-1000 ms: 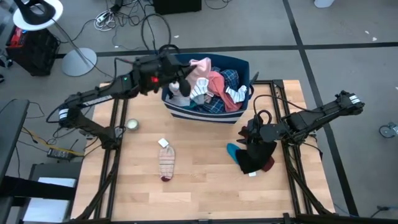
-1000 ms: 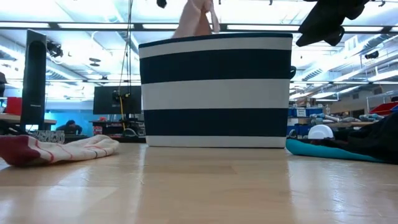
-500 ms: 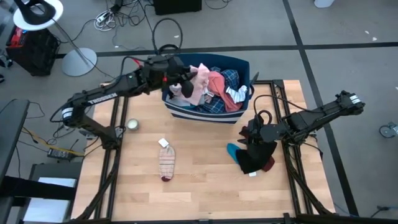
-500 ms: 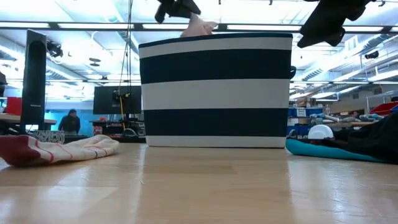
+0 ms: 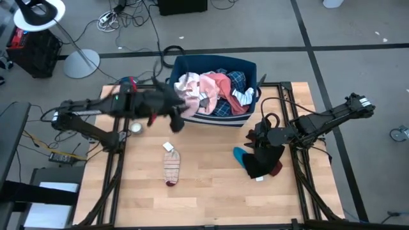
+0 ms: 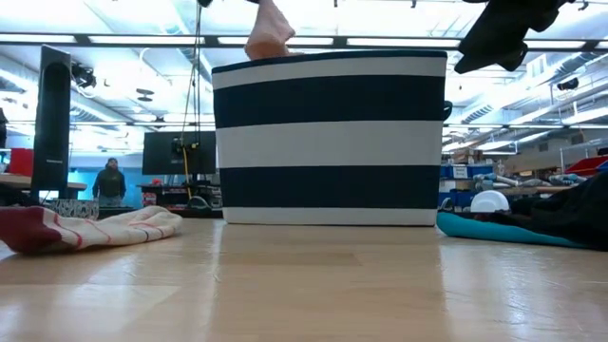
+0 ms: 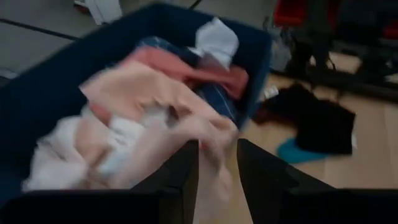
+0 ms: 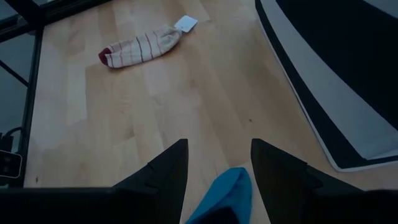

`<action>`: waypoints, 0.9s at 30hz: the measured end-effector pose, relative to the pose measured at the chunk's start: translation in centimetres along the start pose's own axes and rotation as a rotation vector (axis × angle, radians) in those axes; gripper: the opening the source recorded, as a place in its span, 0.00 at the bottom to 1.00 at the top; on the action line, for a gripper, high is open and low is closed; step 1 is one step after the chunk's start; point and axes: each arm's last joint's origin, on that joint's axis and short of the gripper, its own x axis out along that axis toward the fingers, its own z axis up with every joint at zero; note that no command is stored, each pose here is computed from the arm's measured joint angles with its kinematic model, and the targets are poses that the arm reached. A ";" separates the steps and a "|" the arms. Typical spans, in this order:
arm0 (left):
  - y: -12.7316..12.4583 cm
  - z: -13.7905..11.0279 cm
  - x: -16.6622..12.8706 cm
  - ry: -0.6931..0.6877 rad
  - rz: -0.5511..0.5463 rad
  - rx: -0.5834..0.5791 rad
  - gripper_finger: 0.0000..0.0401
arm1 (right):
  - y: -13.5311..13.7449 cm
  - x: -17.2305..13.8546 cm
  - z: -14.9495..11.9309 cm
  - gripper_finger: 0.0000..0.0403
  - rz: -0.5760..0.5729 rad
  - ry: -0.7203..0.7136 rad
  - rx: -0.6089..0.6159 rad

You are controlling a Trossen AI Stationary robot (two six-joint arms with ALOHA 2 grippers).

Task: Sort clothes
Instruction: Put the pink scarf into the blue bin, then put the striped light pink sock into the blue bin

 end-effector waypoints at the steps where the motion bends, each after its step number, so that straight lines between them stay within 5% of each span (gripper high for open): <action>1: -0.9 -0.7 -0.2 0.007 0.002 0.001 0.29 | 0.0 0.0 0.0 0.44 0.000 0.000 0.000; 9: -4.9 -6.2 -0.4 -0.016 0.211 0.039 0.29 | 0.0 0.0 0.0 0.44 0.001 -0.003 0.006; 15: -6.5 -9.5 -0.2 0.049 0.117 -0.053 0.29 | 0.0 0.0 0.0 0.44 0.001 -0.002 0.027; 27: -9.2 -21.2 1.3 0.210 -0.053 -0.327 0.29 | 0.0 0.0 0.0 0.44 -0.002 0.001 0.025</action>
